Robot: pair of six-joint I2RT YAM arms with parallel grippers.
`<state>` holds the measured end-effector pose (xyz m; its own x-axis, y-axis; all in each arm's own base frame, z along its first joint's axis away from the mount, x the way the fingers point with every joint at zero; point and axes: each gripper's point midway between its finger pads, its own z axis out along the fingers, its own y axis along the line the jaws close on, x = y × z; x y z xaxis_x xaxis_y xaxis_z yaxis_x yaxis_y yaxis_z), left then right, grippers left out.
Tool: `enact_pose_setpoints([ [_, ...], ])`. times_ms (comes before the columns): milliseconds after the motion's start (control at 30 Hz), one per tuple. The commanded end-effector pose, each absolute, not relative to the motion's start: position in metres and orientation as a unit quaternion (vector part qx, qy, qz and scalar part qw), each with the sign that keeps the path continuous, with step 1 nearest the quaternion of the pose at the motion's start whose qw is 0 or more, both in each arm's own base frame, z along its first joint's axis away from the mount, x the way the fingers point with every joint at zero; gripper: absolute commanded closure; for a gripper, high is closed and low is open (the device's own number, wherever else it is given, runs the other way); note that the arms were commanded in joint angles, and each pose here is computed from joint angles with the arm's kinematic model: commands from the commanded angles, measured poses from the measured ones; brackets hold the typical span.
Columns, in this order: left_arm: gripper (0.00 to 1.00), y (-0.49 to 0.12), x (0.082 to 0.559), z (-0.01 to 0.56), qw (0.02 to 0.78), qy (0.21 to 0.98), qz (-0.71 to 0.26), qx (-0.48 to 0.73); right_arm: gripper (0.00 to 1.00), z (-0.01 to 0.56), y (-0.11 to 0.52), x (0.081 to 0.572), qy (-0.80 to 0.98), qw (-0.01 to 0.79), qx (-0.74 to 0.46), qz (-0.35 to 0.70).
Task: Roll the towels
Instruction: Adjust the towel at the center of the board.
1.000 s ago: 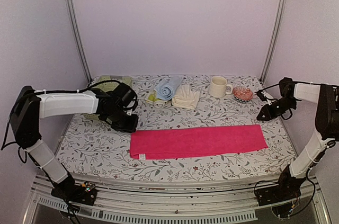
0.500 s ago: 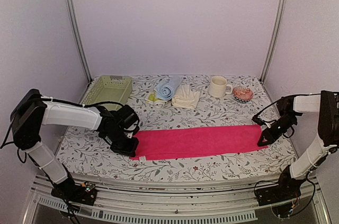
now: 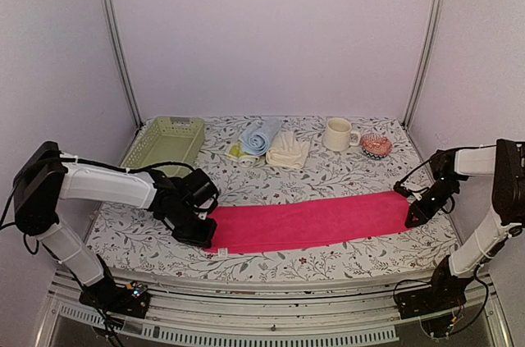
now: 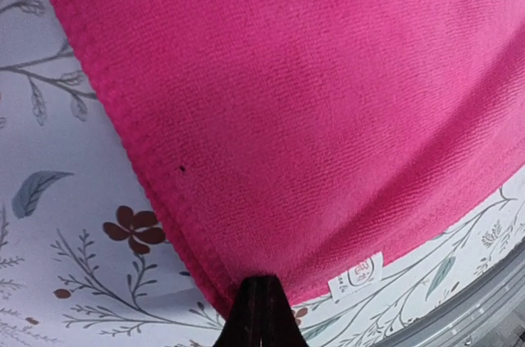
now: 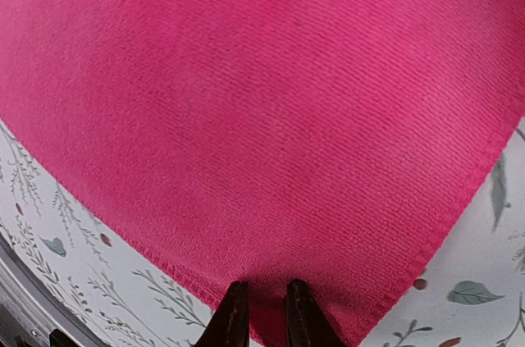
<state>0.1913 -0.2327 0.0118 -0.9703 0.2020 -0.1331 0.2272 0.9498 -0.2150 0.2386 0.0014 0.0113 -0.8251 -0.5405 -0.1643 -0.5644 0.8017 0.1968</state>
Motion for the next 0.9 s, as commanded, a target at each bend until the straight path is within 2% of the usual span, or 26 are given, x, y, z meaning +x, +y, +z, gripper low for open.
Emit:
enact_pose_setpoints([
  [0,1.00,-0.244,0.166,0.010,0.024,0.983,-0.123,0.137,0.80,-0.011,-0.066,0.268,0.969,0.033,-0.242,-0.014],
  [167,1.00,-0.249,0.160,0.006,0.009,0.983,-0.121,0.139,0.80,-0.007,-0.065,0.278,0.971,0.034,-0.235,0.000],
  [333,1.00,-0.272,0.165,0.025,0.039,0.970,-0.155,0.181,0.75,0.038,-0.044,0.293,0.964,0.086,-0.246,0.053],
  [433,0.90,-0.286,0.179,0.046,0.093,0.956,-0.175,0.218,0.71,0.066,-0.033,0.308,0.960,0.131,-0.234,0.078],
  [500,0.78,-0.292,0.192,0.062,0.134,0.946,-0.179,0.235,0.67,0.075,-0.033,0.317,0.961,0.154,-0.220,0.074],
  [600,0.68,-0.299,0.215,0.088,0.195,0.935,-0.176,0.237,0.64,0.077,-0.034,0.327,0.965,0.162,-0.189,0.080],
  [700,0.61,-0.306,0.240,0.114,0.261,0.921,-0.175,0.230,0.64,0.070,-0.036,0.335,0.970,0.158,-0.166,0.085],
  [867,0.60,-0.312,0.272,0.139,0.332,0.907,-0.178,0.187,0.65,0.056,-0.037,0.341,0.977,0.137,-0.150,0.070],
])
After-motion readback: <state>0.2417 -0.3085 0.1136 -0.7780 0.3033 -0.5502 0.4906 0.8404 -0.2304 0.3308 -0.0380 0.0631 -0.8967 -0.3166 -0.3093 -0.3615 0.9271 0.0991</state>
